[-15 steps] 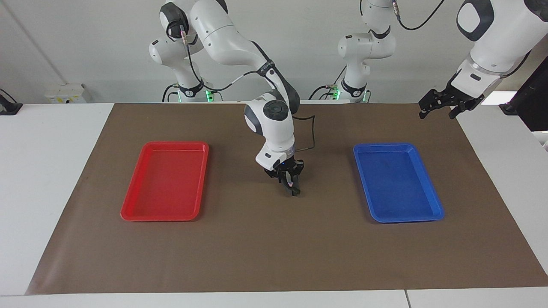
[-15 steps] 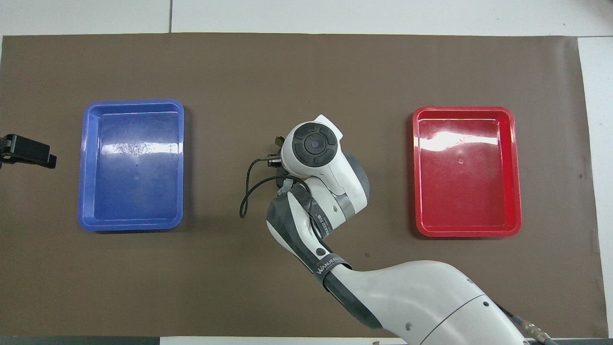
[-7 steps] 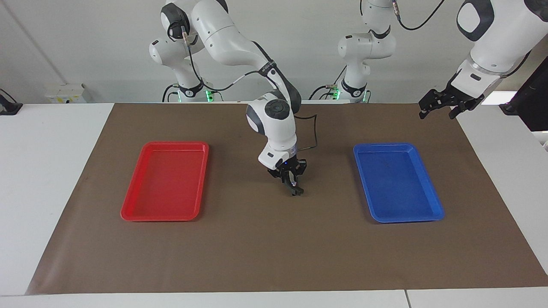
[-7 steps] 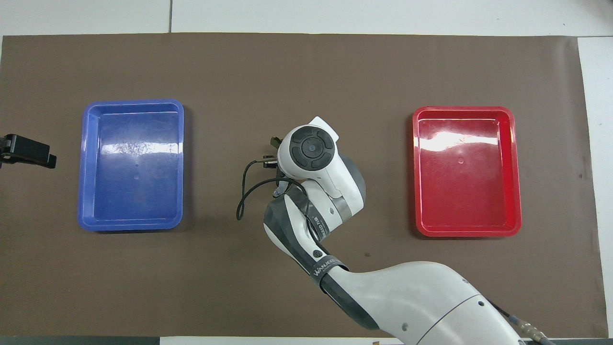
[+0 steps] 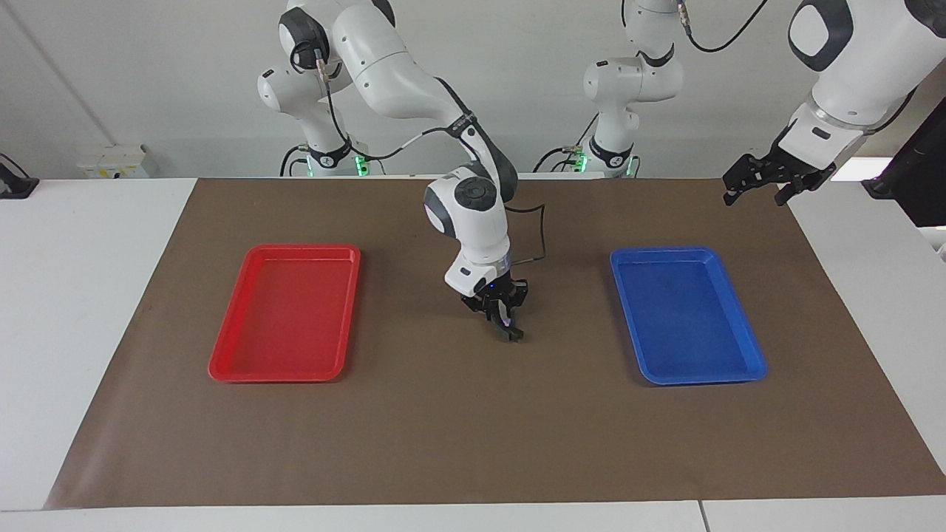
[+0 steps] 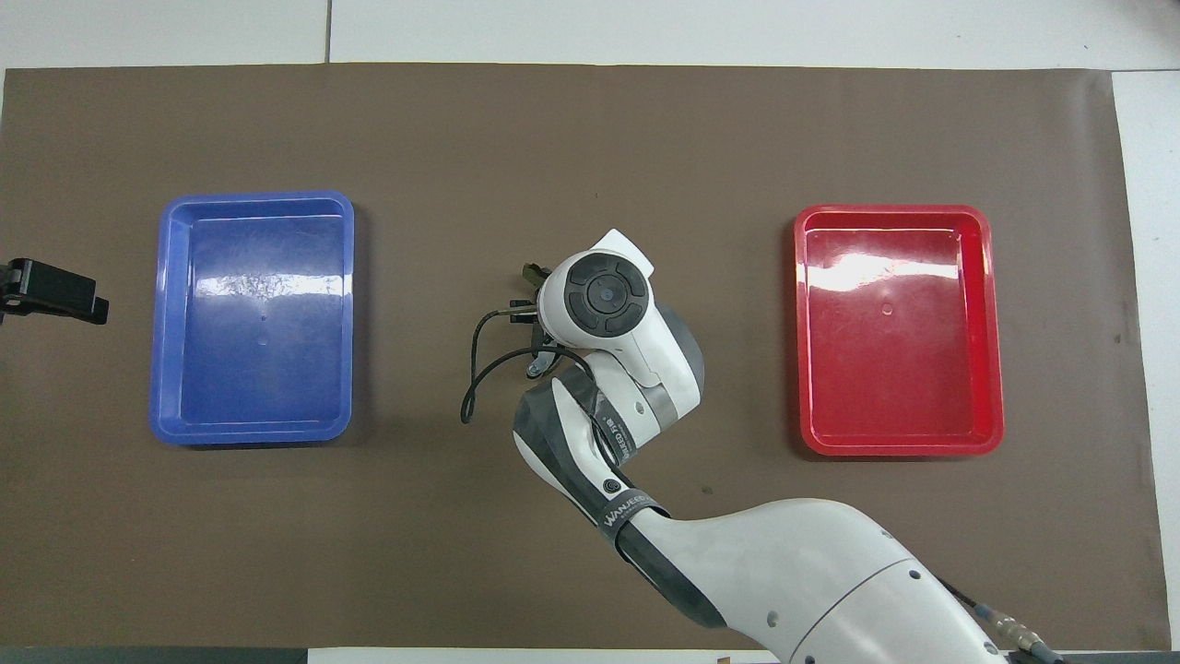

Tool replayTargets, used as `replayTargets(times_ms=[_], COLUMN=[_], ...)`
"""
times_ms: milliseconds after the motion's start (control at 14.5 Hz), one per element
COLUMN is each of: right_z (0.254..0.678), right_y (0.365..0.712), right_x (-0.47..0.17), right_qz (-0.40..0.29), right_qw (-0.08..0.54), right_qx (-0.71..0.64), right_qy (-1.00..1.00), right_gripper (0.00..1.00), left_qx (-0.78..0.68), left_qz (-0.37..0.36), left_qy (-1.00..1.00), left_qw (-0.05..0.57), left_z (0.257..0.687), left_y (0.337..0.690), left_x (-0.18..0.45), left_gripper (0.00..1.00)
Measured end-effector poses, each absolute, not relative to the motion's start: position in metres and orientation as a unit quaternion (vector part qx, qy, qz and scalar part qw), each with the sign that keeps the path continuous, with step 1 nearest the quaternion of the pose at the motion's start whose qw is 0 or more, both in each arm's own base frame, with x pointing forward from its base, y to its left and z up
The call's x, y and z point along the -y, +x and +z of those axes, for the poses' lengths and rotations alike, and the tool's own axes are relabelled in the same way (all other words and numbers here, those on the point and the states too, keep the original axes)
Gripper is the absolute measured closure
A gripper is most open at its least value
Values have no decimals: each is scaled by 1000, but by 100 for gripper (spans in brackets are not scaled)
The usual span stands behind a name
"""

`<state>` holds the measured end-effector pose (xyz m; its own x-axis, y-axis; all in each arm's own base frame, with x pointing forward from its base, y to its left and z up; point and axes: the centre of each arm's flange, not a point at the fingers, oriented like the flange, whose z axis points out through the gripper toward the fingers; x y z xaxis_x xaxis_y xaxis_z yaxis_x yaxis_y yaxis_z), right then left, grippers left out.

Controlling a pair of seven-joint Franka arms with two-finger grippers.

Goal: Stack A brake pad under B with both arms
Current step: 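Lower the curved pad onto the dark pad and open the right gripper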

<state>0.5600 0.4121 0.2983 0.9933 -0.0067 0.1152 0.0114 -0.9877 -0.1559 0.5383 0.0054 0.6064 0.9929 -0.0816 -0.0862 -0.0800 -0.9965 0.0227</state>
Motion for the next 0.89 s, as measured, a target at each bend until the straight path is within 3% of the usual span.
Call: replayTargets(times_ms=[69,138,482,688,895], right_z=[298,298,306,332,383], right_y=[560,560,557,564,597], right_x=[-412,-412,-418,-402,-336], right_qz=[-58,-58,-61,-60,-75], right_qw=[78,79,83,78,78], right_qx=[1,1,5,-9,-58], right_qy=[-995,-995,-995,-995,-992], right_gripper=[58,50,0,0,0], left_qx=[40,40,40,40,40], left_qz=[-44,-44,-43,-43,-43], left_qy=[998,998,998,998,998], left_qw=[10,10,10,10,10], left_z=[606,606,607,607,607], left_y=[538,538,538,538,538], left_x=[-5,-5,-5,-5,-5], left_gripper=[0,0,0,0,0])
